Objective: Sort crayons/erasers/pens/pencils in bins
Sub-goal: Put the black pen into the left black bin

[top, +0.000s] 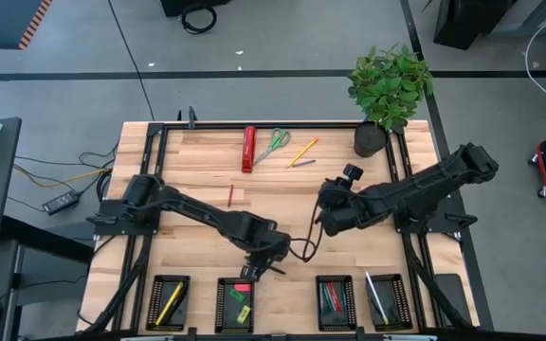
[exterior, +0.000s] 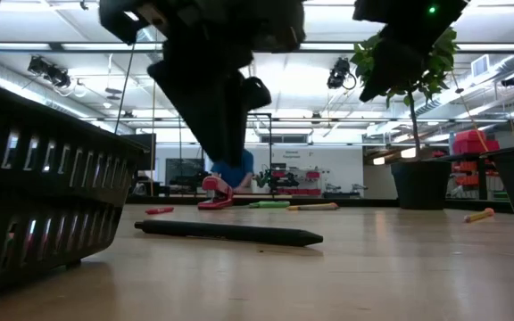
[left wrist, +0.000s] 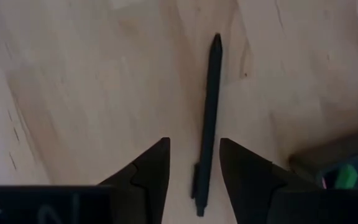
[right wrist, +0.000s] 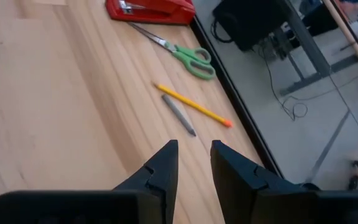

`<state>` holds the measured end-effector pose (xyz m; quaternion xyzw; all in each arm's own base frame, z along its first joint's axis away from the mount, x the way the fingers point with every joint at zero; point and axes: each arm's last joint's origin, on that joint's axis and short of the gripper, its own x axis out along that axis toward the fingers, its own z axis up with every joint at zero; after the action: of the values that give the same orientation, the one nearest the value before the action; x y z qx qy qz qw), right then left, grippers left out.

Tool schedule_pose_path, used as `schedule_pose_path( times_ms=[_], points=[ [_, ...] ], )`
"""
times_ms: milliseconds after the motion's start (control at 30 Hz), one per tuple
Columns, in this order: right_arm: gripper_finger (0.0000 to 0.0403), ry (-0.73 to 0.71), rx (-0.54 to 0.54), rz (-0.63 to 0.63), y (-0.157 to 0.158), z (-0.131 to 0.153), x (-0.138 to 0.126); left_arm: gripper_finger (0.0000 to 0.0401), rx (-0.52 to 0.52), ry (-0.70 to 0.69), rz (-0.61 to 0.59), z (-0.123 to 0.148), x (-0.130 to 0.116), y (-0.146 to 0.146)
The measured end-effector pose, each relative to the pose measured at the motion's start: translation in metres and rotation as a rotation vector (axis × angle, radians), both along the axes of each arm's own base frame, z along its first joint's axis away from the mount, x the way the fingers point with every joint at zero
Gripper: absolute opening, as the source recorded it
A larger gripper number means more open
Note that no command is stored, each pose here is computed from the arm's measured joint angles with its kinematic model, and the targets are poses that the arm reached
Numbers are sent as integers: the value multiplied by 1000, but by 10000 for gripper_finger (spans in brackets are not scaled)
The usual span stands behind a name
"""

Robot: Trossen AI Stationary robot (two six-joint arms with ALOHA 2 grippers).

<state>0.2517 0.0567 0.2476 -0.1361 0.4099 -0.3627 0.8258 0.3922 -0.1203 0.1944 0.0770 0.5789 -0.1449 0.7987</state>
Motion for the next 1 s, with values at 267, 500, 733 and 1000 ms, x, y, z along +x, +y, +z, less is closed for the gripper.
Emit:
schedule_pose_path(
  times_ms=[267, 500, 733, 1000],
  points=[
    [102, 33, -19, -11, -10, 0, 2, 144, 22, 37, -12, -14, 6, -4],
    [102, 58, -28, -4, -10, 0, 1, 144, 31, 100, 4, -39, 10, -7],
    [102, 77, -34, 26, -2, -1, -3, 140, 28, 120, 38, -42, 10, -14],
    [102, 70, -26, 10, 1, -1, -7, 138, 45, 81, 86, -32, 14, -19]
  ],
)
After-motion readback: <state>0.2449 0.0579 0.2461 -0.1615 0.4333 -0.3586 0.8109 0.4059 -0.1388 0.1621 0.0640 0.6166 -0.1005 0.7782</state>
